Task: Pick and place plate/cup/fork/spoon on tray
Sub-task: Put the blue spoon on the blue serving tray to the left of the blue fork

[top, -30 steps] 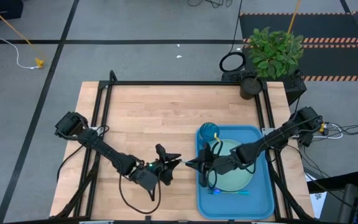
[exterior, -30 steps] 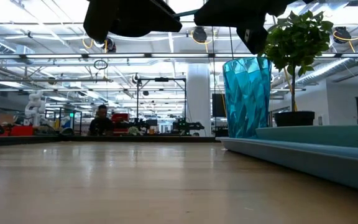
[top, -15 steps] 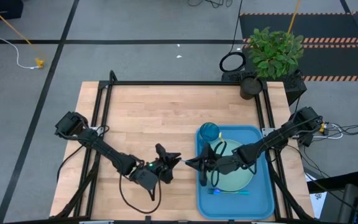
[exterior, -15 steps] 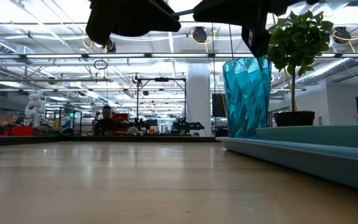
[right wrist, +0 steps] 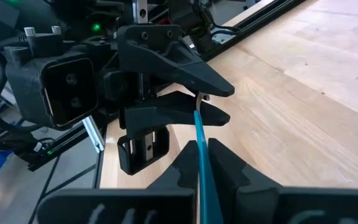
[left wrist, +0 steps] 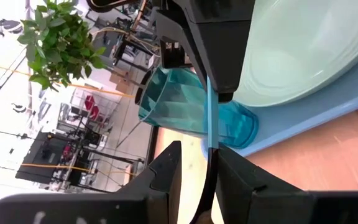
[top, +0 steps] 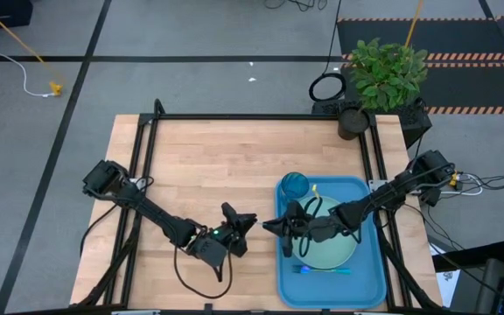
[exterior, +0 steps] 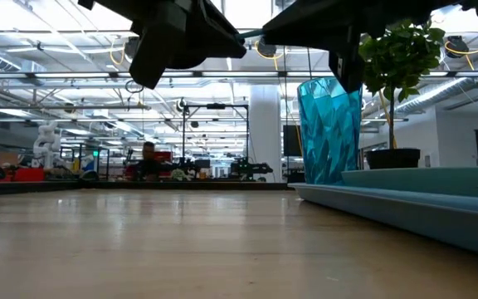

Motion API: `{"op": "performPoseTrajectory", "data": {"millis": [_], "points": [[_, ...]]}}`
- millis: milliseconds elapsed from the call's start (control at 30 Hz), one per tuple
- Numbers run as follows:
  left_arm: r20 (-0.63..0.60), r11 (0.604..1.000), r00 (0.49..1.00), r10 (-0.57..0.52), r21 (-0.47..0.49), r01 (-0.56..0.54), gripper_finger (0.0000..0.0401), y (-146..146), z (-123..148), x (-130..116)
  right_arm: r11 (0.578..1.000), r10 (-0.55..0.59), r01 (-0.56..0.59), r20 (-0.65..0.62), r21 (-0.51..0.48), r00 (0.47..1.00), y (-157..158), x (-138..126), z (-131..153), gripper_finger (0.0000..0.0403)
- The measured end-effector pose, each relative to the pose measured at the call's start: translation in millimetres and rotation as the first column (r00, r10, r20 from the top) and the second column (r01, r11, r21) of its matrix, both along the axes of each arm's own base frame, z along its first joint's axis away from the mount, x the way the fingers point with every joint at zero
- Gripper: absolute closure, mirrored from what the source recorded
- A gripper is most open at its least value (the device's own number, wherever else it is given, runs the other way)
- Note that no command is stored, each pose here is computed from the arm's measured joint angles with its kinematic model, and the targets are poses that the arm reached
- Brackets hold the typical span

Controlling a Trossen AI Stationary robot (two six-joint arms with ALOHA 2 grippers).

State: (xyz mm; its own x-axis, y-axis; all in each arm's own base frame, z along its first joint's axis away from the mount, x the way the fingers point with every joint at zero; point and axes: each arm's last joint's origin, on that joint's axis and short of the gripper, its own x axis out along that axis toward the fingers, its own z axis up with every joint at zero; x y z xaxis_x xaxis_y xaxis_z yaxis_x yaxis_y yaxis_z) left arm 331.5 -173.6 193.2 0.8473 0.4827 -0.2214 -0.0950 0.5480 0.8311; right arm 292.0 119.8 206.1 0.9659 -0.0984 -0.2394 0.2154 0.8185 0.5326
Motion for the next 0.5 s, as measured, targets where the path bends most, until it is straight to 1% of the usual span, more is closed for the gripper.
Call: {"op": "performPoseTrajectory", "data": {"millis": [133, 300, 500], "points": [[-0.001, 1.000, 1.000, -0.009, 0.020, 0.009, 0.0321, -2.3, 0.9, -0.5, 1.000, -0.001, 0.001, 0.006, 0.004, 1.000, 0.0, 0.1, 0.8, 0.0396], [-0.002, 1.000, 1.000, -0.027, 0.012, 0.027, 0.0324, -2.7, 1.0, -0.1, 1.000, -0.003, 0.003, 0.007, 0.005, 1.000, -0.1, 0.2, 1.0, 0.0395], [-0.031, 0.998, 0.998, -0.056, 0.023, 0.056, 0.0368, -3.2, -1.4, -0.1, 1.000, -0.004, 0.004, 0.007, 0.002, 1.000, -0.4, 0.6, 1.3, 0.0391]]}}
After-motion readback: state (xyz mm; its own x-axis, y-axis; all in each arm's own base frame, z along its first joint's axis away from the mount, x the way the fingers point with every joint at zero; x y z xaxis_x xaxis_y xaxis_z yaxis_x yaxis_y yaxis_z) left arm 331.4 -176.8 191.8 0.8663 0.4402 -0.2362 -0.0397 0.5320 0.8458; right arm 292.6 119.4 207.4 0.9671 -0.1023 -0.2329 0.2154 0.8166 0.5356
